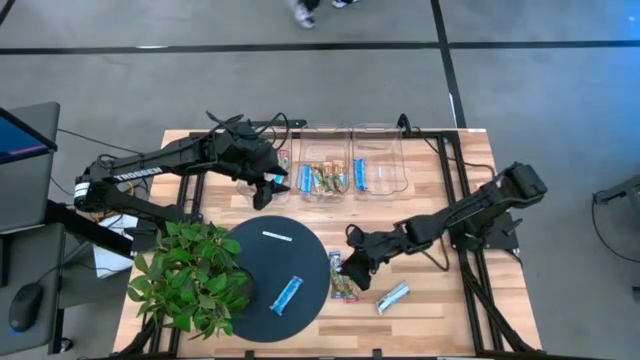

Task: Pick and place Granola Bars by type
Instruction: Put the blue granola bar into the right transparent bin

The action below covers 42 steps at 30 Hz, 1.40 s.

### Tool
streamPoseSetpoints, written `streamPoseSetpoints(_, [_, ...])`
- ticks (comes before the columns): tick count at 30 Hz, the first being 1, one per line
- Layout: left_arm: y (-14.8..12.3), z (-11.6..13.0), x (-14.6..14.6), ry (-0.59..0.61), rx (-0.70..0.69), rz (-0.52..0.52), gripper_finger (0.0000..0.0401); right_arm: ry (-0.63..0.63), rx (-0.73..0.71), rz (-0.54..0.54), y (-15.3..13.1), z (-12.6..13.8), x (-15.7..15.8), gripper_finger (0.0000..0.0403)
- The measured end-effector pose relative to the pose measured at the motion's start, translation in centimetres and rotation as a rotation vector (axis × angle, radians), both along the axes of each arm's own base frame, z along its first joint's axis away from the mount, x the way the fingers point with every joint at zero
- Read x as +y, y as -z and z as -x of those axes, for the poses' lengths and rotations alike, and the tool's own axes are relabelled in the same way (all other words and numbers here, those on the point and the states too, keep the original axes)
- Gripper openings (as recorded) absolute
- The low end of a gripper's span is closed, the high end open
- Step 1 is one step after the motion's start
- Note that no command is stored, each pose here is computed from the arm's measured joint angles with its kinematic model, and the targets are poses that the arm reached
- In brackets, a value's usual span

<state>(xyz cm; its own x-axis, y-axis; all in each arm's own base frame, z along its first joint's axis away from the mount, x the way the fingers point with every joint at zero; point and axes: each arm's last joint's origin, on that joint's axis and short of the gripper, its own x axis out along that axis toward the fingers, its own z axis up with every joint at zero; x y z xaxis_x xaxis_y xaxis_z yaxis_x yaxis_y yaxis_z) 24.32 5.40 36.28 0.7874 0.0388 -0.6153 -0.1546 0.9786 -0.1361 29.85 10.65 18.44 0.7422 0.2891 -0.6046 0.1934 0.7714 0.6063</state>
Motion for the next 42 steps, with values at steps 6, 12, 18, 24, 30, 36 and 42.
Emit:
streamPoseSetpoints(6, [0.3, 0.3, -0.1, 0.031, 0.044, -0.028, 0.0215, 0.075, 0.047, -0.058, 1.9, -1.4, 1.1, 0.0123])
streamPoseSetpoints(12, [0.5, 0.4, -0.1, 0.053, 0.071, -0.048, 0.0215, 0.203, 0.147, -0.08, 2.4, -3.0, 2.0, 0.0123])
streamPoseSetpoints(18, [0.6, 0.5, -0.1, 0.08, 0.083, -0.076, 0.0215, 0.301, 0.312, -0.044, 2.2, -4.2, 2.8, 0.0123])
streamPoseSetpoints(24, [0.6, 0.5, -0.1, 0.095, 0.087, -0.092, 0.0215, 0.381, 0.409, -0.041, 2.3, -5.7, 3.4, 0.0123])
streamPoseSetpoints(30, [0.6, 0.5, -0.1, 0.099, 0.087, -0.096, 0.0215, 0.442, 0.499, -0.047, 3.0, -6.6, 3.8, 0.0123])
streamPoseSetpoints(36, [0.6, 0.5, -0.1, 0.101, 0.09, -0.094, 0.0215, 0.487, 0.513, -0.051, 2.8, -6.7, 3.7, 0.015])
streamPoseSetpoints(42, [0.6, 0.5, -0.2, 0.103, 0.09, -0.092, 0.0215, 0.519, 0.539, -0.046, 2.8, -6.5, 3.3, 0.0188])
